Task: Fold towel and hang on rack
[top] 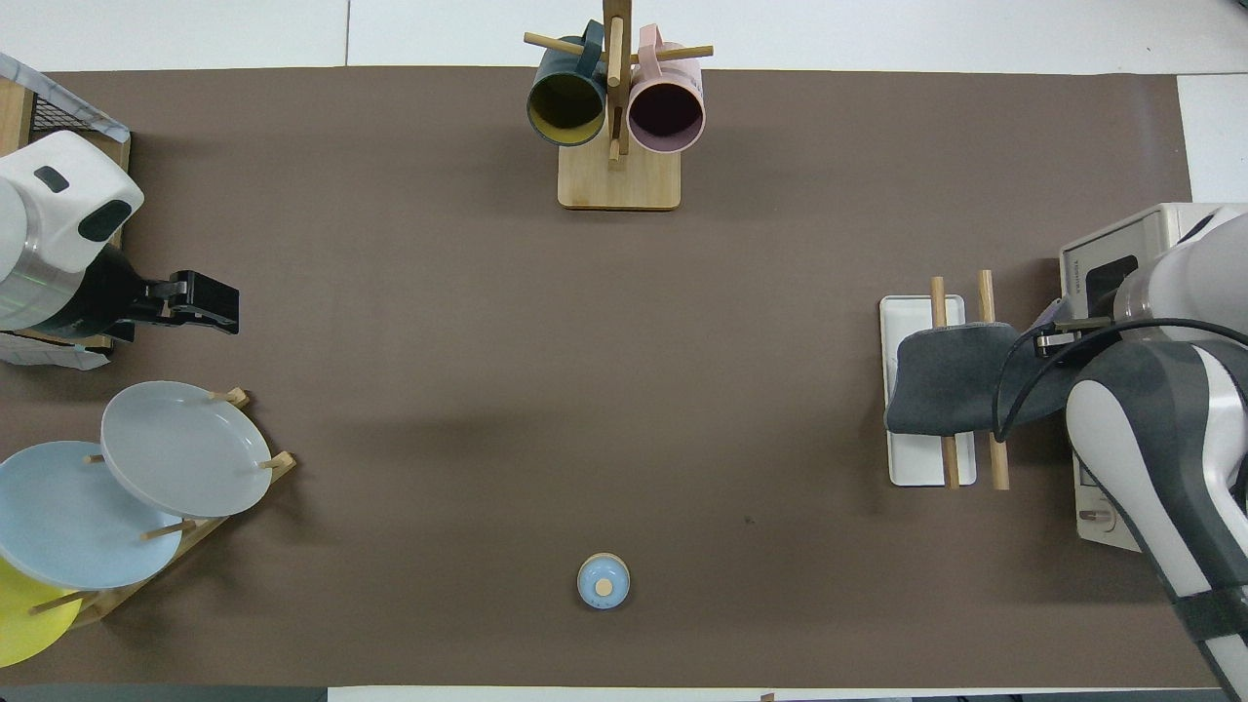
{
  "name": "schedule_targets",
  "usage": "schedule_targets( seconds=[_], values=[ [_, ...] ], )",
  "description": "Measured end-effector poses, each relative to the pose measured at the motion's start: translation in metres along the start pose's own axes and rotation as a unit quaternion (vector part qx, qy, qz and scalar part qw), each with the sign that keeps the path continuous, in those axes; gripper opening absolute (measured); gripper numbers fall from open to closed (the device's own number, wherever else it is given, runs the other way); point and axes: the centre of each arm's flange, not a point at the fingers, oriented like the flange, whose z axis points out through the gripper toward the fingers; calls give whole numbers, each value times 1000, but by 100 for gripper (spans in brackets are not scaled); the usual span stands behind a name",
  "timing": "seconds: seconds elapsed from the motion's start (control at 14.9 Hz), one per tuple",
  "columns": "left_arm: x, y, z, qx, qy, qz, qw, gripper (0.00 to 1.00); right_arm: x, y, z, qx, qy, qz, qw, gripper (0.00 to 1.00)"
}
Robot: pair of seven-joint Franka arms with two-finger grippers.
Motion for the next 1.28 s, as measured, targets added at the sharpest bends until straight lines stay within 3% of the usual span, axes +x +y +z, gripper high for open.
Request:
schedule_targets(
  seconds=[0.27, 0.34, 0.74, 0.94, 1.28],
  values=[
    [2, -16, -20, -2, 13, -10, 1000, 100, -1, 10, 2, 1, -2, 3, 1000, 4],
    [2, -15, -19, -1, 11, -10, 1000, 100, -1, 10, 2, 1, -2, 3, 1000, 10],
    [1, -16, -17, -1, 6, -10, 1000, 100, 0, 8, -1, 1, 1, 1, 1000, 71],
    [1, -16, -17, -1, 6, -4, 1000, 100, 6, 6, -23, 12, 18, 6, 1000, 100],
    [2, -18, -17, -1, 6, 36, 999, 100, 1, 13, -117, 41, 12, 21, 999, 100]
  ],
)
